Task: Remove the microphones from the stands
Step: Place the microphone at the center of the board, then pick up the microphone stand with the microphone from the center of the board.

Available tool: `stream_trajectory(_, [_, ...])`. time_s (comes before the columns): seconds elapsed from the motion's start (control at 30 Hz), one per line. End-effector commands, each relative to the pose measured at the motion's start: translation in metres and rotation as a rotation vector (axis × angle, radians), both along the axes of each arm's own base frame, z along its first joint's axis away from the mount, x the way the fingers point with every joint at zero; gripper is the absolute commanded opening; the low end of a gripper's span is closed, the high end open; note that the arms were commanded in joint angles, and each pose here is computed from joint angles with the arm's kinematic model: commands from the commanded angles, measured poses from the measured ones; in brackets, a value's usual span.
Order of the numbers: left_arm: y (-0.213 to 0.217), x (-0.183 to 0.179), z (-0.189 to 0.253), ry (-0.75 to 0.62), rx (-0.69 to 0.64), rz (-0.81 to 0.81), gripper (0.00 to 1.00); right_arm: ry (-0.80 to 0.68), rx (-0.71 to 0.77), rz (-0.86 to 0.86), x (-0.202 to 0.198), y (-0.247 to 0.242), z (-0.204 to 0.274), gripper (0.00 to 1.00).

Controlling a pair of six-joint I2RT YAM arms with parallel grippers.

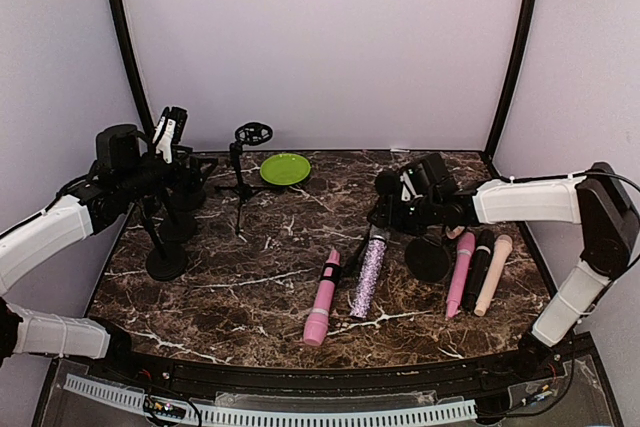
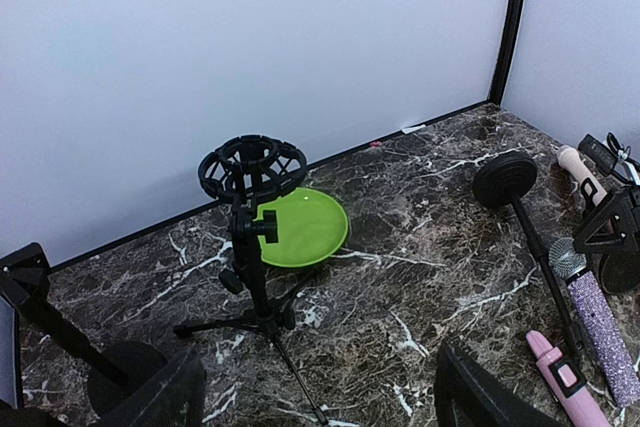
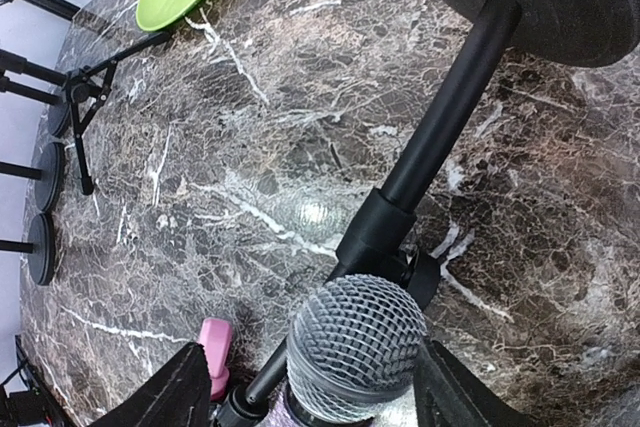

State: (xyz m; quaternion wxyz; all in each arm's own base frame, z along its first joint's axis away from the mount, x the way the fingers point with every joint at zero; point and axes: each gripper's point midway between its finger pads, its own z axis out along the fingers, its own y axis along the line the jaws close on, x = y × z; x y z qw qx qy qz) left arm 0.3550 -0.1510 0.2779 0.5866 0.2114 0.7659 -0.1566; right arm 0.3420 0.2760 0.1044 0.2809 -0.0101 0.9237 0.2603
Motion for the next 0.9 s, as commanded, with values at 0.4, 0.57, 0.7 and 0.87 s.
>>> stream_trajectory(0.4, [0.001,-0.003,0.008,-0.029,0.014,0.007,0.81,-0.375,-0.099,0.259,0.007,0.005,0.107,0.88])
stream_trajectory(0.57, [0.001,-0.003,0.007,-0.029,0.019,0.007,0.81,-0.420,-0.166,0.279,0.021,0.005,0.116,0.90])
stream_trajectory(0.7, [0.000,-0.002,0.006,-0.030,0.021,0.007,0.81,-0.431,-0.209,0.282,0.046,0.002,0.117,0.91])
stream_trajectory(0.87, [0.001,-0.002,0.006,-0.031,0.028,0.009,0.81,-0.420,-0.299,0.333,0.080,0.000,0.105,0.90])
